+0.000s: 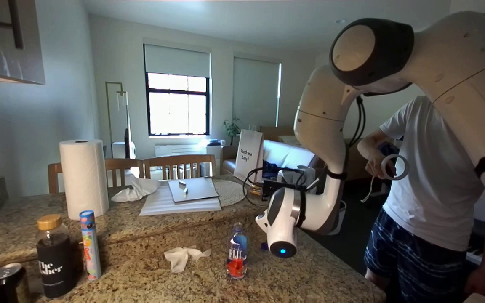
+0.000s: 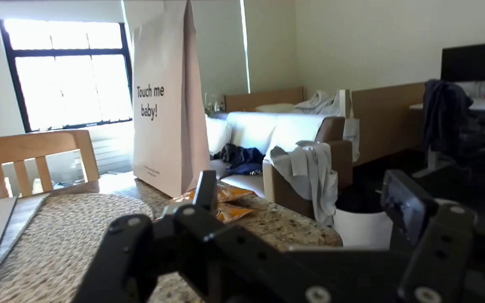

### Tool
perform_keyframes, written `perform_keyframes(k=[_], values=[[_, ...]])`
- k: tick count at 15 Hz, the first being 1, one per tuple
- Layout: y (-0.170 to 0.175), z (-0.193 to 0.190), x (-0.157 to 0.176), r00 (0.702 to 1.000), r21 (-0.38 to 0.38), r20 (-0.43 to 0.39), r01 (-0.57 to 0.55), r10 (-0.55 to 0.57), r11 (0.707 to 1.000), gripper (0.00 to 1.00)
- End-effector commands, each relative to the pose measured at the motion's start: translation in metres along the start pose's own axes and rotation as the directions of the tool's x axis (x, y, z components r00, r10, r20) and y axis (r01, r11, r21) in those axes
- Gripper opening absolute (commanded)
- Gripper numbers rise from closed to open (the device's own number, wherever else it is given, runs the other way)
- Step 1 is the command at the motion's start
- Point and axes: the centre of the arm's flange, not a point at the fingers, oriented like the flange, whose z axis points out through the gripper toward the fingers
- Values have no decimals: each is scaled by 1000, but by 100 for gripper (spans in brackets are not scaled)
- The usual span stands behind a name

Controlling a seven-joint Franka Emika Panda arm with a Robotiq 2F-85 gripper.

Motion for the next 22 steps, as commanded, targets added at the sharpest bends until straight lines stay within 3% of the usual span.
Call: perform_keyframes(k=[1,2,4,5,7,10,12,13,15,18,20,22], values=[[-24,82,-36,980,-1,-179,-84,82,996,100],[-1,-30,-32,970,-30,-219,-111,102,993,100],[-4,-37,-40,936,23,-334,-113,115,993,100],[-17,13,-19,963,12,-256,-86,86,996,100],[0,-29,-20,946,-4,-314,-90,84,996,100],[5,-39,-31,948,-19,-304,-108,97,994,100],[10,-37,-27,948,-92,-307,-121,88,988,100],[13,-28,0,935,-127,-345,-133,82,983,100],[19,-34,-9,927,-199,-368,-156,74,968,100],[27,-32,6,922,-316,-383,-186,54,930,100],[38,-36,16,911,-329,-407,-215,67,919,100],[57,-53,-3,909,-359,-408,-247,87,900,100]])
